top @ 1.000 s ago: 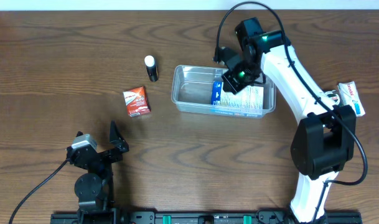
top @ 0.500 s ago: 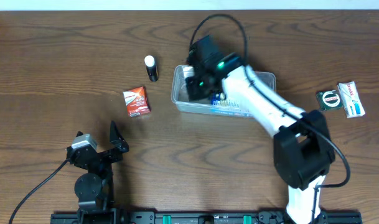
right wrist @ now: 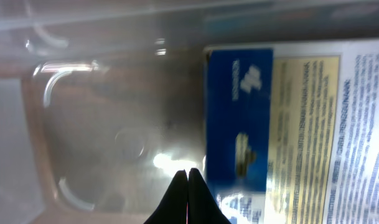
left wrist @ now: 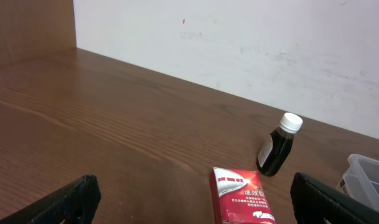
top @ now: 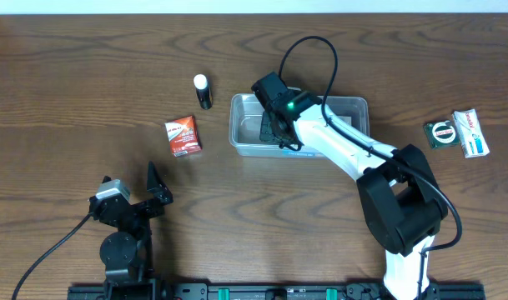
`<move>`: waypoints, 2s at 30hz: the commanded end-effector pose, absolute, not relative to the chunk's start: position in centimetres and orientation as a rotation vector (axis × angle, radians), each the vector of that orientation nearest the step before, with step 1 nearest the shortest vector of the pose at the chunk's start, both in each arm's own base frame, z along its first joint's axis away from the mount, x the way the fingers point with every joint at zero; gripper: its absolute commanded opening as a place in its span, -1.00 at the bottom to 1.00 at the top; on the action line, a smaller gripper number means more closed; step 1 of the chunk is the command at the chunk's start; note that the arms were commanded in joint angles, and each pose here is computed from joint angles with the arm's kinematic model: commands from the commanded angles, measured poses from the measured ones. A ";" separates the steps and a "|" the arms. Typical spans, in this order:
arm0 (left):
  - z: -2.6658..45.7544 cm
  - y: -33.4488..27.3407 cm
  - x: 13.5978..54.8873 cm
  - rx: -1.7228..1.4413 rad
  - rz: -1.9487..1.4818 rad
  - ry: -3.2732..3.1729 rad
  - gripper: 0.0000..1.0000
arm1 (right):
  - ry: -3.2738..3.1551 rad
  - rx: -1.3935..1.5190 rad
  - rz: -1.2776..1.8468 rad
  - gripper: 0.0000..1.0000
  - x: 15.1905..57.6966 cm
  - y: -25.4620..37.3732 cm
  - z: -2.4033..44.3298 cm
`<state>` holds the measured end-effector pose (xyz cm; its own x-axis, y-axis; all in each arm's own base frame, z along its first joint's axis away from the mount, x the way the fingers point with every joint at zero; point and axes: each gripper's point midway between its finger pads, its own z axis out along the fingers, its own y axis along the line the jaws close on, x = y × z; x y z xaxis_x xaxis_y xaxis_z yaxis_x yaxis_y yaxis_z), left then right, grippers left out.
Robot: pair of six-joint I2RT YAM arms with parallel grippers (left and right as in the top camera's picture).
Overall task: Pack container
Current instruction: 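Open the right gripper and press the box down inside the container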
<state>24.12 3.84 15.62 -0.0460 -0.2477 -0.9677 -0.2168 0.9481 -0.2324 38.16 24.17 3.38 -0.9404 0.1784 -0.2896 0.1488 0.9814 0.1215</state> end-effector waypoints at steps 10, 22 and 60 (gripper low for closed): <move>13.9 4.3 24.0 -0.383 0.010 1.674 0.96 | 2.722 0.266 -0.006 -0.97 39.1 22.1 4.6; 13.9 4.3 24.0 -0.383 0.010 1.674 0.96 | 2.768 0.148 0.170 -0.98 39.1 24.5 4.6; 13.9 4.3 24.0 -0.383 0.010 1.674 0.96 | 2.741 0.052 0.154 -0.98 40.4 23.6 3.9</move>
<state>24.12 3.84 15.62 -0.0461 -0.2474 -0.9678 -0.2168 0.9482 -0.2320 40.46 23.81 3.57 -0.9254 0.0706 -0.3724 0.0281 0.9926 0.1185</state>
